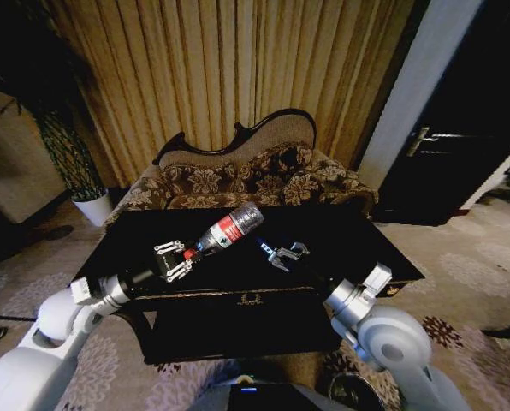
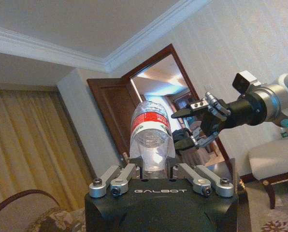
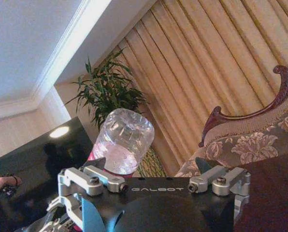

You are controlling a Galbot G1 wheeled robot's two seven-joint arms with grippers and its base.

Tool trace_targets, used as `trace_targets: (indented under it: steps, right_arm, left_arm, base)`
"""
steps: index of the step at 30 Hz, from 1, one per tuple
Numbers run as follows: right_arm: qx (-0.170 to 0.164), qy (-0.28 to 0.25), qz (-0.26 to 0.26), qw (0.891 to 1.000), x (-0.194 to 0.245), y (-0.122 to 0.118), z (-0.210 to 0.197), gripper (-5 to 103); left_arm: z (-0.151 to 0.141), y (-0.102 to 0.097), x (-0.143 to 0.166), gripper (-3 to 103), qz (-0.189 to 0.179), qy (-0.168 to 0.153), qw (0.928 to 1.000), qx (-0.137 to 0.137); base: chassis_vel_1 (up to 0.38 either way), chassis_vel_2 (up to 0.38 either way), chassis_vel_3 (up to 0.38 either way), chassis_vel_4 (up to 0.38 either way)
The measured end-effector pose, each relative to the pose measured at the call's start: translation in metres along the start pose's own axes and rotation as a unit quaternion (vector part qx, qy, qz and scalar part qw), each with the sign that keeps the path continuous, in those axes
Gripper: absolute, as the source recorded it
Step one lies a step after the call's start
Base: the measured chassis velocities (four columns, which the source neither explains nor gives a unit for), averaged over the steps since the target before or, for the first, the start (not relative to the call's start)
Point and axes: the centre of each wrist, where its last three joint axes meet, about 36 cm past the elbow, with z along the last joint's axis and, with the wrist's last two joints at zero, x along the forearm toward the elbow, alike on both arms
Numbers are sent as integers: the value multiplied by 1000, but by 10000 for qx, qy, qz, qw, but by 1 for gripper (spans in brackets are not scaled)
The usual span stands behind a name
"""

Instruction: Move to the front of the table and place the trash on the table into the trash bin.

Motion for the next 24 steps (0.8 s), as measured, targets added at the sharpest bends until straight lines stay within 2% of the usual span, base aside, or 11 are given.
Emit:
trace_targets:
  steps: [24]
  right_arm:
    - [10, 78, 185, 9998, 6, -2, 6, 100]
  left_arm:
    - [9, -10, -14, 24, 255, 96, 9996, 48]
  base:
    - [0, 0, 0, 0]
